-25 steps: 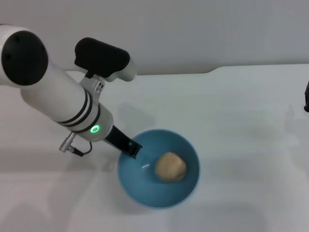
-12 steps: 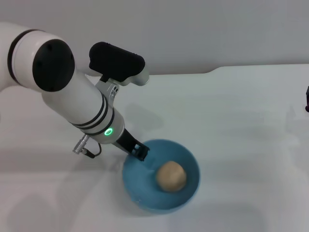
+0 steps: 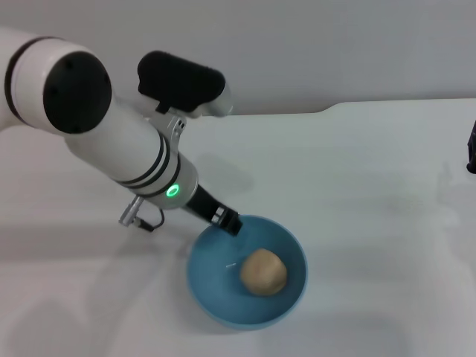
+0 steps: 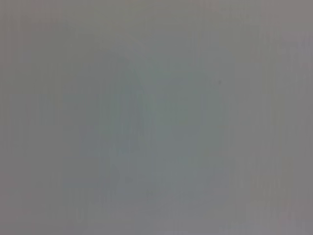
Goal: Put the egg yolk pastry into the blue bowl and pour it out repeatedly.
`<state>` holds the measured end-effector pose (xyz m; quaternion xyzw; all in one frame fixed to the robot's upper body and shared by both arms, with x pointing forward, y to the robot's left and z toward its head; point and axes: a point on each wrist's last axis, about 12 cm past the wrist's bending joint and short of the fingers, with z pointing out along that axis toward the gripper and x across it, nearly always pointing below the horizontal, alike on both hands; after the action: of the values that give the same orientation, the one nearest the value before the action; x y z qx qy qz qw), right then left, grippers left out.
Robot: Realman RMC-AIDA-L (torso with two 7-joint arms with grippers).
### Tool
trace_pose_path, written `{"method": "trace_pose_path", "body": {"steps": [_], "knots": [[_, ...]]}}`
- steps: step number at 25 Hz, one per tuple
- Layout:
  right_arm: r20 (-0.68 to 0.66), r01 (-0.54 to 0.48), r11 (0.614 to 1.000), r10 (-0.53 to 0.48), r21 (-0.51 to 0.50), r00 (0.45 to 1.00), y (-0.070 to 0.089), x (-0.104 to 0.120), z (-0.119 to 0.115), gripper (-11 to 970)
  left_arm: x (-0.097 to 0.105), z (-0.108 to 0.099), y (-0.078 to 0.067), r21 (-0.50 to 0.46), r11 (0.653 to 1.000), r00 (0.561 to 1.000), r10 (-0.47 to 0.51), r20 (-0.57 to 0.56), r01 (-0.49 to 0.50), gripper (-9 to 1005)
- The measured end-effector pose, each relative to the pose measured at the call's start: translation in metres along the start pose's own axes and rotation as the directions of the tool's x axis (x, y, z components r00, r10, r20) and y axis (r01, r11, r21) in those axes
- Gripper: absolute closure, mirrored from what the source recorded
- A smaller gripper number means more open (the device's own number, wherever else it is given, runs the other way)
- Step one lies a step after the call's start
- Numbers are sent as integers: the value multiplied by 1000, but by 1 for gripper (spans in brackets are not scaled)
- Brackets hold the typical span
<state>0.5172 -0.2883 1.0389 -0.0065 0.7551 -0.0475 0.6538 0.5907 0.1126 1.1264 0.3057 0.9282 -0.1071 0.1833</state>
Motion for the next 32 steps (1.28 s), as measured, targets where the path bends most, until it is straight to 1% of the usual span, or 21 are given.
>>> {"method": "trace_pose_path", "body": {"steps": [4,8,12,17,19,21,22,23,24,26,27,29,32], "knots": [[-1,0,1000,0,3,1000,-1,0,0,692,-9,-12,0,8,1000,997,-3,76,3,562],[0,0,1000,0,3,1000,-1,0,1,692,-14,-22,12,10,998,982,-59,180,58,562],[2,0,1000,0,2,1000,0,-1,1,692,-9,-30,29,9,991,945,-133,298,137,562],[4,0,1000,0,3,1000,-1,-2,2,692,4,-35,46,-2,977,882,-190,431,211,562],[4,1,1000,-1,2,1000,-1,-2,3,692,9,-37,53,-10,970,841,-204,501,241,562],[2,1,1000,-1,1,1000,0,-2,3,692,18,-39,62,-23,958,771,-215,599,285,562],[0,1,1000,-1,1,1000,0,-1,3,692,28,-39,68,-34,947,717,-219,662,320,562],[0,1,1000,-1,1,1000,0,-1,3,692,28,-39,68,-34,947,717,-219,662,320,562],[-1,1,1000,-1,1,1000,0,-1,3,692,36,-39,73,-43,937,677,-218,703,346,562],[-3,-3,1000,3,1,1000,0,-1,3,692,47,-39,79,-57,923,614,-206,762,381,562],[-4,-7,1000,7,-1,1000,0,0,3,692,55,-38,81,-66,914,583,-197,788,399,562],[-6,-15,1000,15,-2,1000,0,0,3,692,70,-35,87,-91,896,502,-157,851,435,562],[-8,-15,1000,15,-6,1000,1,1,4,692,97,-29,91,-131,867,380,-71,922,480,562]]}}
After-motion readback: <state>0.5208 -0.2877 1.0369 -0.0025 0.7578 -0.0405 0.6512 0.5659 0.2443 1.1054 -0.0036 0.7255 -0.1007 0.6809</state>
